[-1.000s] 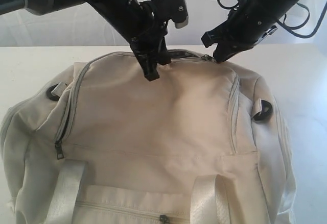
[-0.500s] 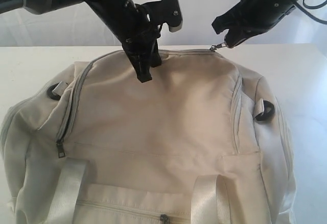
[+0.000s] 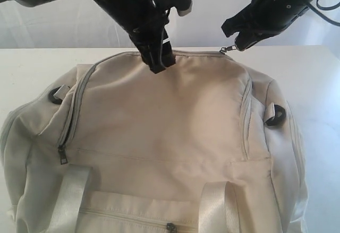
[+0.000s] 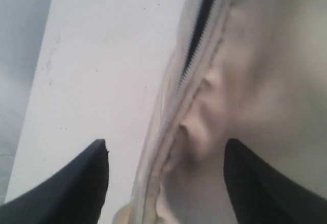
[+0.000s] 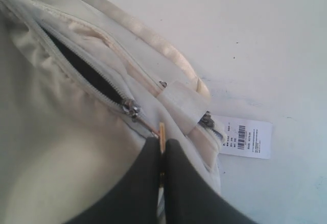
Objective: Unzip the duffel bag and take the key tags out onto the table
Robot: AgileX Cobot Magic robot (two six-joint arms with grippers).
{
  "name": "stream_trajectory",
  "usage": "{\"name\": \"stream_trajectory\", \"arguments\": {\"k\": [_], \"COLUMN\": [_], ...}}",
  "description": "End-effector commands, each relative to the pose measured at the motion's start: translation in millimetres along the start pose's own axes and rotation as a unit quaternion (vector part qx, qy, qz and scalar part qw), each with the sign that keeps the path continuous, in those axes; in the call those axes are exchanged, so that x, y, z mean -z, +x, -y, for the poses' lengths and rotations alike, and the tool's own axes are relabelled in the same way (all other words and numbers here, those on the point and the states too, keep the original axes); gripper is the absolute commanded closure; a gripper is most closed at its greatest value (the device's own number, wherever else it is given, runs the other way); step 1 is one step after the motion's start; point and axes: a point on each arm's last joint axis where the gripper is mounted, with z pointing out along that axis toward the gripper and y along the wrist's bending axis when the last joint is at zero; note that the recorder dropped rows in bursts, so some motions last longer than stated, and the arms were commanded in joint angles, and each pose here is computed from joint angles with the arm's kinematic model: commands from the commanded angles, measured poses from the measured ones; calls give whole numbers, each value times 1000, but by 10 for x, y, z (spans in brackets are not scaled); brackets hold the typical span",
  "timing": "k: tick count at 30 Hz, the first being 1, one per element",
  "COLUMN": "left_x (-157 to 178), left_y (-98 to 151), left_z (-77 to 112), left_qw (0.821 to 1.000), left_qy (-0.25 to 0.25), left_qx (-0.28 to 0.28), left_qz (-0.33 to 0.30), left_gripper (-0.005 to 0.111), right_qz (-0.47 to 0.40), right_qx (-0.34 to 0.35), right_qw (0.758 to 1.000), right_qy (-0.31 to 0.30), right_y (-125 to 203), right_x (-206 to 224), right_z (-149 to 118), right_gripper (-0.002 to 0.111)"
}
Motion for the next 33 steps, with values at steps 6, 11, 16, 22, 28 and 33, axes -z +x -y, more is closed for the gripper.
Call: {"name": "stream_trajectory", "arguments": {"k": [6,11,16,22,28,33], "left_x": [-292,-520,-538,-374,-249,-220], "left_y": [-281,-225,-219,-251,-85,128], "left_z": [225,258,263,239,128,-11], "left_qw": [999,999,1000,1000,999,995], "left_qy": [0,16,18,14,8,13], "left_qx": [-34,-26,-9,-10,20,69], "left_qz": [38,23,21,19,-35,-66], "left_gripper": [52,52,66,106,107,107], "right_qz": [4,4,2,-1,-22,-49], "right_qx": [-5,-5,-6,-6,-2,-12], "right_qw": [1000,1000,1000,1000,999,997], "right_qy": [11,11,9,8,28,53], "right_y": [11,11,13,18,57,108], "right_x": [43,43,26,28,30,45], "right_z": [44,44,45,43,79,122], "right_gripper": [108,108,108,108,108,108]}}
